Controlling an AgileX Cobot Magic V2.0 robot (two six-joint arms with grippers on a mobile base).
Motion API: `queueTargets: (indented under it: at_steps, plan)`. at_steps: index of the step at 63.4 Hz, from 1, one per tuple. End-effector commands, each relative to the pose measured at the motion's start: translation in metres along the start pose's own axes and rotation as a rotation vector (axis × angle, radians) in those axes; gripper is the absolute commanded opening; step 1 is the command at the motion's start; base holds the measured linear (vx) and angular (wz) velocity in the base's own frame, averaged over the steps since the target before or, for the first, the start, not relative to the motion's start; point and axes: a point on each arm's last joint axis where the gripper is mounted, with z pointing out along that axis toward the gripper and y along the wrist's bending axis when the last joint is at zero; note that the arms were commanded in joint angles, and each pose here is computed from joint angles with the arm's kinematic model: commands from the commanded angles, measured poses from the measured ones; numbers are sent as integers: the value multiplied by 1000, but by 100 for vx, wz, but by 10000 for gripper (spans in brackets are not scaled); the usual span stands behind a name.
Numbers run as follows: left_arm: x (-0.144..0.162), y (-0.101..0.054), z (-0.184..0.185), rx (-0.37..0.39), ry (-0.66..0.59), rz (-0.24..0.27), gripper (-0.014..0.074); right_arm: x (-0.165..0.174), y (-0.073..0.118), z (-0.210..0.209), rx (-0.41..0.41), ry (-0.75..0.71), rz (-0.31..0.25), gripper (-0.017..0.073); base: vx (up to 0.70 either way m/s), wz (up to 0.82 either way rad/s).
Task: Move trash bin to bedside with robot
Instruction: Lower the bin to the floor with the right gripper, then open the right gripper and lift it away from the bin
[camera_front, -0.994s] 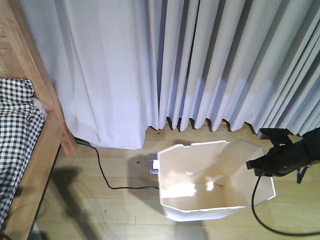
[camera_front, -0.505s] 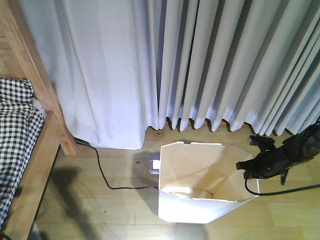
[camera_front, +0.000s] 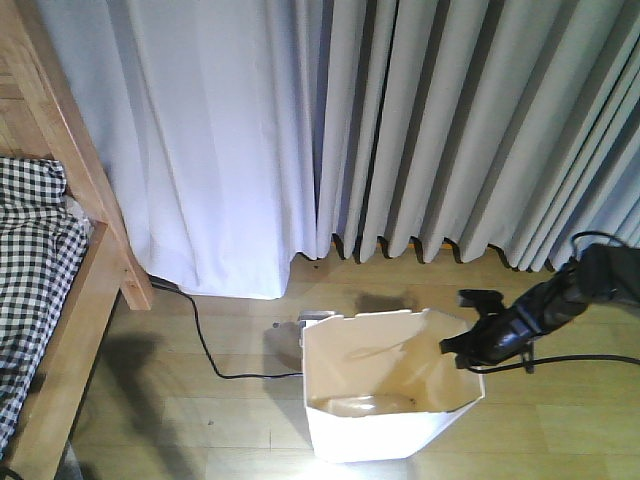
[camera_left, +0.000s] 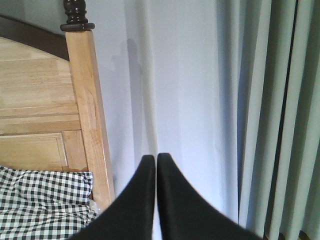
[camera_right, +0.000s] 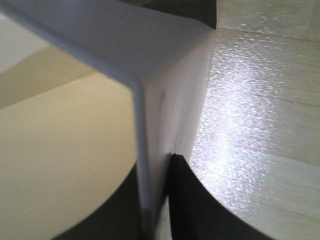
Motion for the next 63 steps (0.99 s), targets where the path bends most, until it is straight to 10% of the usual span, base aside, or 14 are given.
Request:
queueTargets:
  at_steps: [1, 26, 63]
  plan:
    - [-4, 0, -1, 7, -78, -23, -6, -28, 17, -16, -115, -12, 46, 26, 0, 0]
    - [-4, 0, -1, 7, -78, -23, -6, -28, 9, 16, -107, 20, 72, 109, 0, 0]
    - [-4, 0, -1, 7, -78, -23, -6, -30, 4, 18, -63, -13, 74, 491, 0, 0]
